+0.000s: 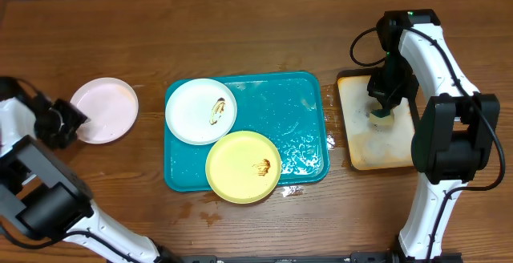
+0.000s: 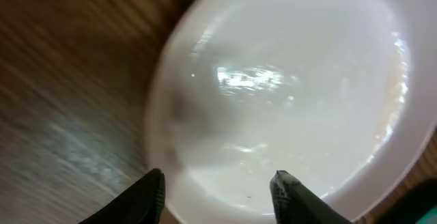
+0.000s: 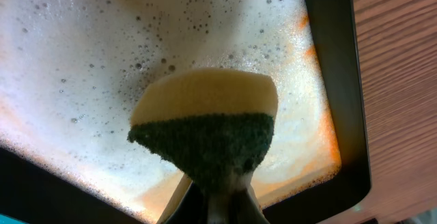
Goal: Clean dirty plates on tray and stack at the side
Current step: 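Lower the pink plate onto the table at left and release, then move the left gripper to the white plate's rim and grasp it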
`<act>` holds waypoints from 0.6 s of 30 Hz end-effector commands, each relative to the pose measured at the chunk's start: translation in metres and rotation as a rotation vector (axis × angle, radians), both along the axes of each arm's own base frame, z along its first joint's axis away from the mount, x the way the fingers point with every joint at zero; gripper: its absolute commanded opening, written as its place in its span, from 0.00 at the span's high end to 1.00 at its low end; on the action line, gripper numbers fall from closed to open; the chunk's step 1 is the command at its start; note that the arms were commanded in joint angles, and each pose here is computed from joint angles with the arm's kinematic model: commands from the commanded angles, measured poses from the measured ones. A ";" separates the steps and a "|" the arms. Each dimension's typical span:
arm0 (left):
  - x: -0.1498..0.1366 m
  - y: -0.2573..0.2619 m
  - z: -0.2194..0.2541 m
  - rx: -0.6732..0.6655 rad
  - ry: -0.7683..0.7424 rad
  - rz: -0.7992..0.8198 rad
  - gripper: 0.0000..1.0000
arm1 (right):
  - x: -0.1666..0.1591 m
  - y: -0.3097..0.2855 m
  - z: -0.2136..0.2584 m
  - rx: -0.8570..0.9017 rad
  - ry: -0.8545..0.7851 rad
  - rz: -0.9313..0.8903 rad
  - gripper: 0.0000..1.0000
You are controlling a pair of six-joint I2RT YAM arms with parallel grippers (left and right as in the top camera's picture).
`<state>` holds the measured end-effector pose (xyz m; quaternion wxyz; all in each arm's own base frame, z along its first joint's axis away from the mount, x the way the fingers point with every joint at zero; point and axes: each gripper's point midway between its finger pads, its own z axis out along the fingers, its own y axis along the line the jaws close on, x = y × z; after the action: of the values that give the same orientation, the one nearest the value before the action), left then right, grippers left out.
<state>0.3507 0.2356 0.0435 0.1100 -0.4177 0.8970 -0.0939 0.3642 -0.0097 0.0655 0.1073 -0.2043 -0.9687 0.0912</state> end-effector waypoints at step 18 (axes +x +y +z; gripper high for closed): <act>0.043 -0.193 0.056 0.124 -0.031 -0.698 0.51 | 0.005 0.002 0.014 0.035 -0.054 0.021 0.96</act>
<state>0.3983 0.0428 0.1213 0.1394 -0.1104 0.9800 -0.0899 0.3668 -0.0077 0.0646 0.1035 -0.2010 -0.9705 0.0843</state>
